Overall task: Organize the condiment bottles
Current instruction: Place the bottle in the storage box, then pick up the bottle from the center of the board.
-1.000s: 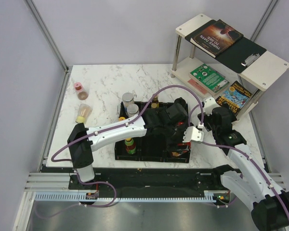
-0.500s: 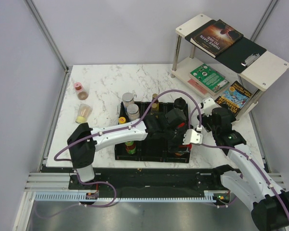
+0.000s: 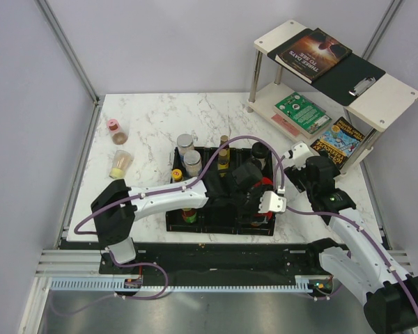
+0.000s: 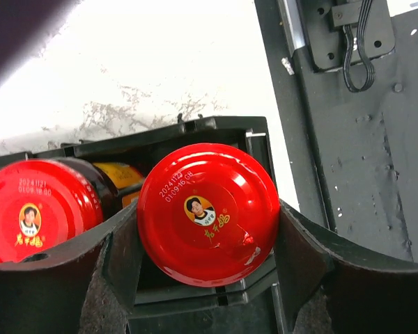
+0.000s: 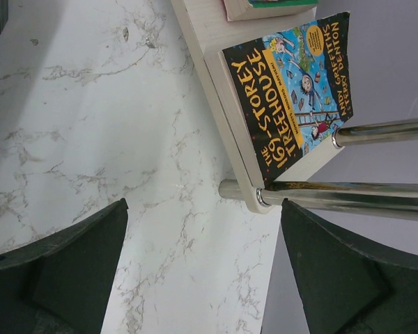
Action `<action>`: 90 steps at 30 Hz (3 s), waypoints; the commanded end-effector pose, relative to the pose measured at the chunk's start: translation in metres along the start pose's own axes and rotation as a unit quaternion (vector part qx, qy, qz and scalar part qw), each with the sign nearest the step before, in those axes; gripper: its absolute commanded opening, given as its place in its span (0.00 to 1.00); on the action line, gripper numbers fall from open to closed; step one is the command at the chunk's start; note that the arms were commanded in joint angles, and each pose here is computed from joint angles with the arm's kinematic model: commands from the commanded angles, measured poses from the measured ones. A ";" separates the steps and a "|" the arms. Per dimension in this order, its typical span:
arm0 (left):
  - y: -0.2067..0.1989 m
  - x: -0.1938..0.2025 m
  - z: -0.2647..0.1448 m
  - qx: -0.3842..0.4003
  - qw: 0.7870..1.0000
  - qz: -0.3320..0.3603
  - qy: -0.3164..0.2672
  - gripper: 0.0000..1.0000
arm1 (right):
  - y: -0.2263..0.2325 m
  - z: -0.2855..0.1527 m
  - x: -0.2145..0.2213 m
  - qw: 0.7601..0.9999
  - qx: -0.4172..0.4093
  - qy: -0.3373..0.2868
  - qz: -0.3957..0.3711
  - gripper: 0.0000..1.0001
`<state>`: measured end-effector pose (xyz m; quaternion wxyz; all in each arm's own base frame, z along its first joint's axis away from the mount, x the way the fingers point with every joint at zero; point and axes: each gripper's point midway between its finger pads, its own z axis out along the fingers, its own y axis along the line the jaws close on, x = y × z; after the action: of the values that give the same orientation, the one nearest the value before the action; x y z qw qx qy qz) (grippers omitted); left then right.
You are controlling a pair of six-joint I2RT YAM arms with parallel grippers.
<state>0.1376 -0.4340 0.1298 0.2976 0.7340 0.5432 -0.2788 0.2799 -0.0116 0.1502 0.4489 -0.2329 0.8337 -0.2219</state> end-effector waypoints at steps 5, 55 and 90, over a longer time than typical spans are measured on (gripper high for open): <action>-0.005 0.021 -0.019 -0.013 0.999 0.014 0.046 0.61 | -0.004 -0.002 -0.012 1.000 0.005 -0.022 0.018 0.98; 0.181 0.217 -0.479 -0.598 0.740 -0.303 0.058 0.99 | -0.003 -0.010 -0.018 0.999 -0.007 -0.041 0.021 0.98; 0.258 0.441 -0.461 -0.566 0.691 -0.443 0.080 0.99 | 0.005 -0.001 -0.013 1.000 -0.022 -0.018 0.011 0.98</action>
<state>0.5222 0.1277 0.1379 0.4281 0.1217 0.8942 0.0486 0.2786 -0.0027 0.1456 0.4486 -0.2472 0.8359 -0.1973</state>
